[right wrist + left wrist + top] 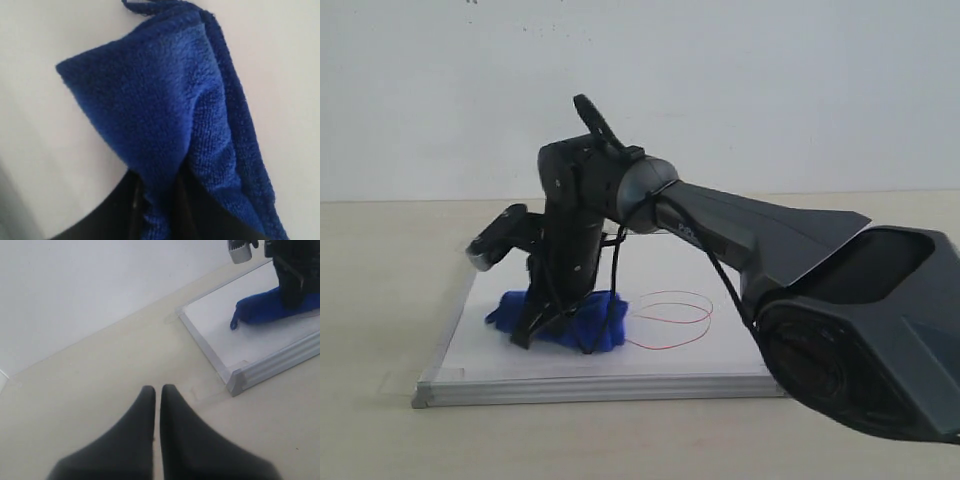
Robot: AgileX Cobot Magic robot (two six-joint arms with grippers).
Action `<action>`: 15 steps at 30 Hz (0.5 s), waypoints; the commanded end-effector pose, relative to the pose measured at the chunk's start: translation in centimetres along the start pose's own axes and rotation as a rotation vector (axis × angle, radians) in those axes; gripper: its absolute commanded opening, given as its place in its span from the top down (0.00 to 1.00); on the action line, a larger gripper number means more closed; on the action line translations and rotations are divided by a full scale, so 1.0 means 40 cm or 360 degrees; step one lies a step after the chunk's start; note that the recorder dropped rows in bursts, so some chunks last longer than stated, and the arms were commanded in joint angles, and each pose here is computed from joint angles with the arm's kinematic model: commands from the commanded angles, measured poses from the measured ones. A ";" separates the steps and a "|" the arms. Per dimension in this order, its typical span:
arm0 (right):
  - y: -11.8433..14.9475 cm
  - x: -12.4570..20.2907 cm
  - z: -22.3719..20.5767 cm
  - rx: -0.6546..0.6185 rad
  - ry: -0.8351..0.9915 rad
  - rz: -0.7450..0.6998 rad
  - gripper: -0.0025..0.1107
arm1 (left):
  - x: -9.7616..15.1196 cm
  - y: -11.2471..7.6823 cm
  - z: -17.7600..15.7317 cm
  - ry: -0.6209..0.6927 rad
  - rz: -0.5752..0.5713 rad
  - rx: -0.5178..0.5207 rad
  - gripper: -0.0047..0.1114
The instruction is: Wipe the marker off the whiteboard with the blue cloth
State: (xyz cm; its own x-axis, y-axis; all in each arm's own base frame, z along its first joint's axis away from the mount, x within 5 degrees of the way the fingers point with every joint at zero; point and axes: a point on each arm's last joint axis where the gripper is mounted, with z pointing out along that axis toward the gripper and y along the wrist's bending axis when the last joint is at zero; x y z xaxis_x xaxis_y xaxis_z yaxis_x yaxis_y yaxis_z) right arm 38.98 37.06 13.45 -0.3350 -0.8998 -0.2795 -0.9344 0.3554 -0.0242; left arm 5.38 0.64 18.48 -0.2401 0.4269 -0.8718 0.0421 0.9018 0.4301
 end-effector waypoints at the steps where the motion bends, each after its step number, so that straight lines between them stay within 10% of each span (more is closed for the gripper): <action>1: 0.116 -0.018 0.059 -0.0312 0.0018 -0.0156 0.98 | 0.001 -0.001 0.000 -0.0005 0.0006 0.0002 0.93; 9: 0.002 0.028 0.044 0.0542 0.0313 0.0315 0.98 | 0.001 -0.001 0.000 -0.0005 0.0006 0.0002 0.93; 15: -0.007 0.029 0.036 0.0612 0.0315 0.0336 0.98 | 0.001 -0.001 0.000 -0.0005 0.0006 0.0002 0.93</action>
State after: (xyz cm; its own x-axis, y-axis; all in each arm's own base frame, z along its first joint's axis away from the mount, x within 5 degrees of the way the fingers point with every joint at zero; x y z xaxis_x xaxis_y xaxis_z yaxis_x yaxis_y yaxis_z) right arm 38.24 37.87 13.41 -0.5309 -0.8190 -0.2178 -0.7633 0.5738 -0.2969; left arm 5.38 0.64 18.48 -0.2401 0.4269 -0.8718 0.0421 0.9018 0.4301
